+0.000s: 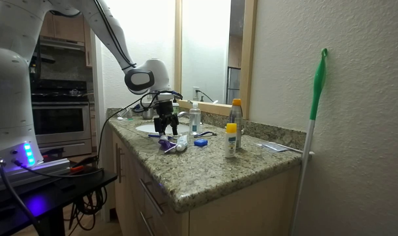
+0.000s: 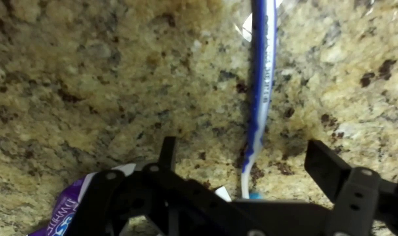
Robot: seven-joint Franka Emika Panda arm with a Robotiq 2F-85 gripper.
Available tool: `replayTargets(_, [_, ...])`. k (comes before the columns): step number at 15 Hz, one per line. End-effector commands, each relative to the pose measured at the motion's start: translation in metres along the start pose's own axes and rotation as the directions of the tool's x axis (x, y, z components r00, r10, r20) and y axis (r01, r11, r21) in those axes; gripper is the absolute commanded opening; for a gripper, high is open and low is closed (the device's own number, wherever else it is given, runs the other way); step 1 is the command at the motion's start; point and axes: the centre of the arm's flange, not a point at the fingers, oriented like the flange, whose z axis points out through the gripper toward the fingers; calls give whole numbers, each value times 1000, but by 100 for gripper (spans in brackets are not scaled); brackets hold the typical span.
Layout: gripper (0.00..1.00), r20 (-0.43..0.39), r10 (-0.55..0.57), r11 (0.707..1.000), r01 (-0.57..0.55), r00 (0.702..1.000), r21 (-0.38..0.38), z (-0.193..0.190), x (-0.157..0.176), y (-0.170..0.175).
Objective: Place the toothbrush in the cup then put it back on the counter
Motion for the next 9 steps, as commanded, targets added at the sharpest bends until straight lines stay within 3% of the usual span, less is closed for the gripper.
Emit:
replayTargets(1, [100,-1,1,1000,-1,1000,-2,2,0,0])
replayTargets(3, [100,-1,2,1000,-2,1000,-13,2,2,0])
replayTargets(4, [92,2,-1,1000,1,1000,-31,3,2,-1])
replayTargets(5, [72,14,-1,999,2,1000,-46,4,2,0])
replayTargets(9, [45,51,11,997,-7,999,-74,-2,2,1])
